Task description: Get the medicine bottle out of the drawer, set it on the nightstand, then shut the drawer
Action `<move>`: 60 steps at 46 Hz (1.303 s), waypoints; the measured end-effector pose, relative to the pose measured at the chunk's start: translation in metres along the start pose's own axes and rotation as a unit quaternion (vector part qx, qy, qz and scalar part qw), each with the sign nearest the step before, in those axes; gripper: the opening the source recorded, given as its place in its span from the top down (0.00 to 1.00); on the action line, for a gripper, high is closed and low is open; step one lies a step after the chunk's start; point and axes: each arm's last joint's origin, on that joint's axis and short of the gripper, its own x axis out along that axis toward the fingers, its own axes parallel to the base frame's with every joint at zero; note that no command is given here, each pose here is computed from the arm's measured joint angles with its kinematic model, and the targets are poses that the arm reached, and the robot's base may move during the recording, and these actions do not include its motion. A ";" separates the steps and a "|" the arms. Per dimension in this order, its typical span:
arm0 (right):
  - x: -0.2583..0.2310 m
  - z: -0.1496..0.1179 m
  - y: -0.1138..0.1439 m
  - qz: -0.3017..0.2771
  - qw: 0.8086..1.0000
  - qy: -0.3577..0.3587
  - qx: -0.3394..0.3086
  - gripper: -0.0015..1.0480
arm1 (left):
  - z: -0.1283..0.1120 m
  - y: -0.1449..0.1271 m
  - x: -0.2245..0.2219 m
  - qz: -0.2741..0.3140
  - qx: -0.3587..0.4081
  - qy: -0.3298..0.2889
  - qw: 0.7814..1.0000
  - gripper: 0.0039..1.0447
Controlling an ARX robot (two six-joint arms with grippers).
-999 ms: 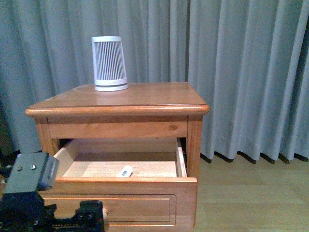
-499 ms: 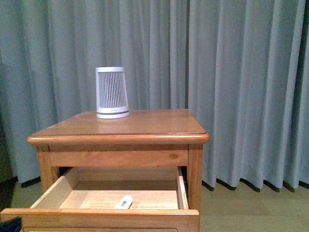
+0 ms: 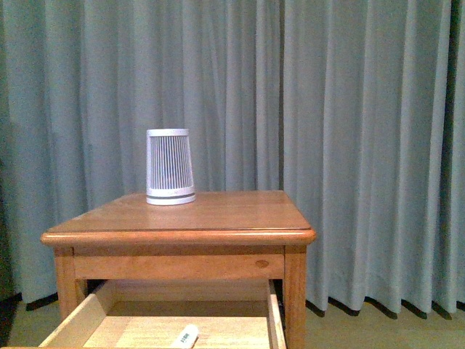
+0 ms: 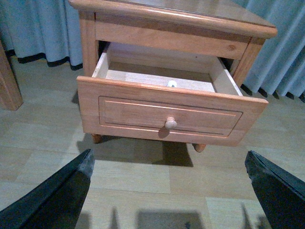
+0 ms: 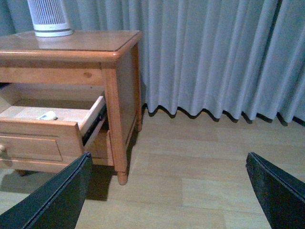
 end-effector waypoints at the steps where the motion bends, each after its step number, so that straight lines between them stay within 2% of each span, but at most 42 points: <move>1: 0.000 0.000 0.000 0.000 1.000 0.000 0.000 0.07 | 0.000 0.000 0.000 0.006 0.002 -0.006 1.000 0.07; 5: 0.000 0.000 0.000 0.000 1.000 0.000 0.000 0.07 | -0.007 0.005 0.000 0.044 0.020 -0.066 0.997 0.20; 9: 0.000 0.000 0.000 0.000 1.000 0.000 0.000 0.07 | -0.006 0.010 -0.001 0.055 0.039 -0.081 0.994 0.32; 28: 0.000 0.000 0.000 0.000 1.000 0.000 0.000 0.07 | -0.005 0.030 -0.004 0.063 0.063 -0.084 0.992 0.98; 33: 0.000 0.000 0.000 0.000 1.000 0.000 0.000 0.07 | -0.004 0.034 -0.005 0.049 0.066 -0.082 0.993 0.97; 37: 0.000 0.000 0.000 0.000 1.000 0.000 0.000 0.07 | -0.003 0.042 -0.006 0.067 0.066 -0.084 0.992 0.97; 52: 0.000 0.000 0.000 0.000 1.000 0.000 0.000 0.07 | -0.003 0.043 -0.006 0.067 0.066 -0.084 0.992 0.97; 54: 0.000 0.000 0.000 0.000 1.000 0.000 0.000 0.07 | -0.003 0.043 -0.006 0.067 0.066 -0.084 0.992 0.91; 60: 0.000 0.000 0.000 -0.002 1.000 0.000 0.000 0.07 | -0.003 0.043 -0.006 0.065 0.067 -0.084 0.992 0.62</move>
